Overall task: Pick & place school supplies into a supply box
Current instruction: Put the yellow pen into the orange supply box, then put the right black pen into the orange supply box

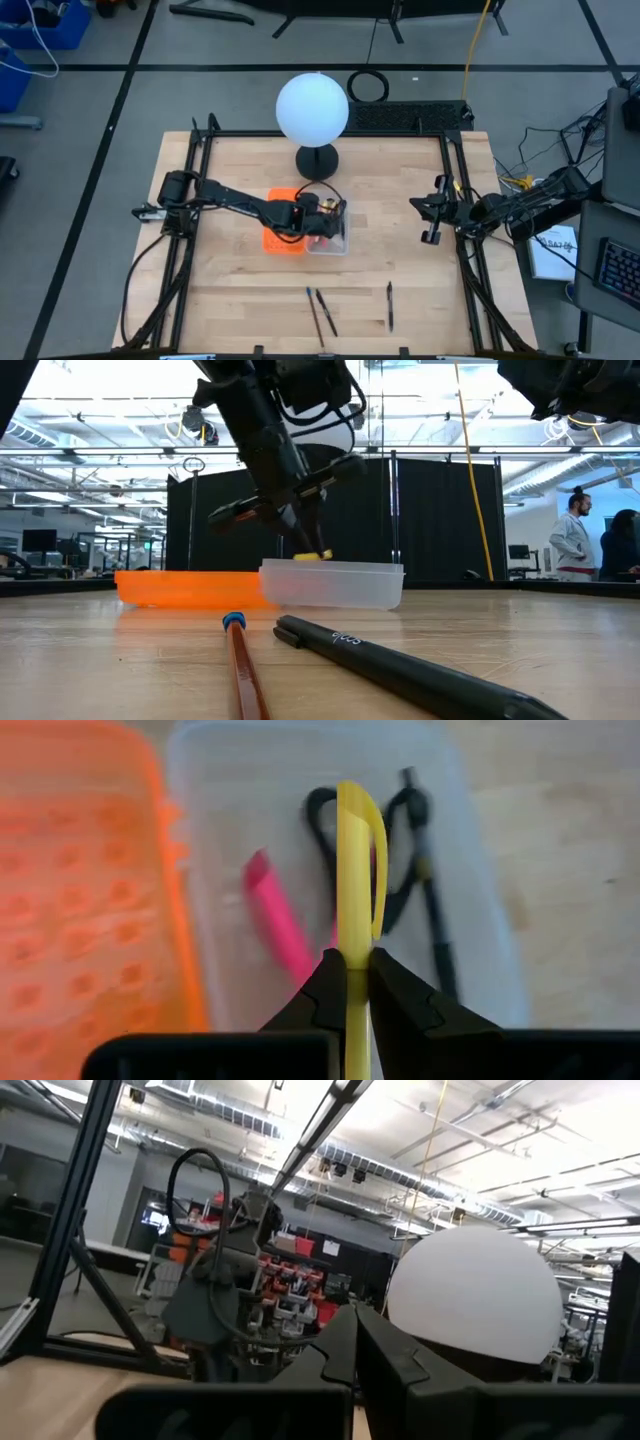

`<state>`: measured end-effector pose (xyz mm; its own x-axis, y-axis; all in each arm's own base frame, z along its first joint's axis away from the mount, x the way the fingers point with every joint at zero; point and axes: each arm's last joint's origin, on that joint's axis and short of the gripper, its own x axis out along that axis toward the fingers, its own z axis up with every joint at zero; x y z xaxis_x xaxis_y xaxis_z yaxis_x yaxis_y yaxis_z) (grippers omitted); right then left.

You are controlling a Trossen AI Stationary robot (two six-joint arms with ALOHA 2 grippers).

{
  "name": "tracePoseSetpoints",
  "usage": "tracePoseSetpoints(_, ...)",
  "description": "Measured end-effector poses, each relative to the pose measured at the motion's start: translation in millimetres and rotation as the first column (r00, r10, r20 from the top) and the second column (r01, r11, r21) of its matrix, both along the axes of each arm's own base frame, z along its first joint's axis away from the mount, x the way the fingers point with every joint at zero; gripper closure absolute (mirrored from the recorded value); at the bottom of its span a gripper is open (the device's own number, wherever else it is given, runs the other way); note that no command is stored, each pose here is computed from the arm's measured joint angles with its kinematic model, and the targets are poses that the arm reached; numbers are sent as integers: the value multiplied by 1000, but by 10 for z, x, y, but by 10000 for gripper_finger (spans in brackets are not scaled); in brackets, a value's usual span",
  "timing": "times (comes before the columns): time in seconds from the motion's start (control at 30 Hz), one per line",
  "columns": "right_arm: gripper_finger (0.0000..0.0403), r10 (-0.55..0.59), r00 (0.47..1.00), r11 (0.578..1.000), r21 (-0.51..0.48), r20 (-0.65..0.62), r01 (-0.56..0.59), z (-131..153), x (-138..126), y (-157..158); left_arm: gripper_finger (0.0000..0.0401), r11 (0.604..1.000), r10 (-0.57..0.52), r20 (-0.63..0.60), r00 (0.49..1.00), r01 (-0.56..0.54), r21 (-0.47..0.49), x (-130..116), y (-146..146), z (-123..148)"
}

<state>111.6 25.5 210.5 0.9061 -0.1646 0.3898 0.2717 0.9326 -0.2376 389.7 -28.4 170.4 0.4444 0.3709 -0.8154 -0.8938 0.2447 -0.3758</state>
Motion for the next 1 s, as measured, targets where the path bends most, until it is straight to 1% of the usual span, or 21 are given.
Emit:
tracePoseSetpoints(0.1, 403, 0, 1000, 1000, -1, -4, 0, -4, 2, 1, 374, 999, 39, -35, 999, -40, -31, -46, -4, -23)
tracePoseSetpoints(0.23, 403, 0, 1000, 1000, -1, -4, 0, -3, 2, 1, 374, 996, 67, -34, 997, -68, -54, -55, -4, -28)
tracePoseSetpoints(0.6, 403, -4, 1000, 1000, -9, 2, 4, 4, -2, -1, 383, 995, 80, -20, 997, -81, -60, -47, -4, -24)
tracePoseSetpoints(0.73, 403, -4, 1000, 1000, -8, 5, 4, 6, -3, -1, 380, 995, 76, 12, 997, -75, -68, -19, -14, -12)
tracePoseSetpoints(0.8, 403, -4, 1000, 1000, -8, 5, 4, 6, -3, -1, 379, 998, 46, 26, 999, -45, -41, 1, -21, -1)
tracePoseSetpoints(0.9, 403, -4, 1000, 1000, -8, 5, 4, 6, -3, -1, 378, 998, -61, 53, 997, 59, 35, 30, -36, 103)
tracePoseSetpoints(1.0, 403, -4, 1000, 1000, -7, 5, 4, 6, -3, -1, 377, 968, -203, 55, 978, 192, 159, -13, -62, 358)
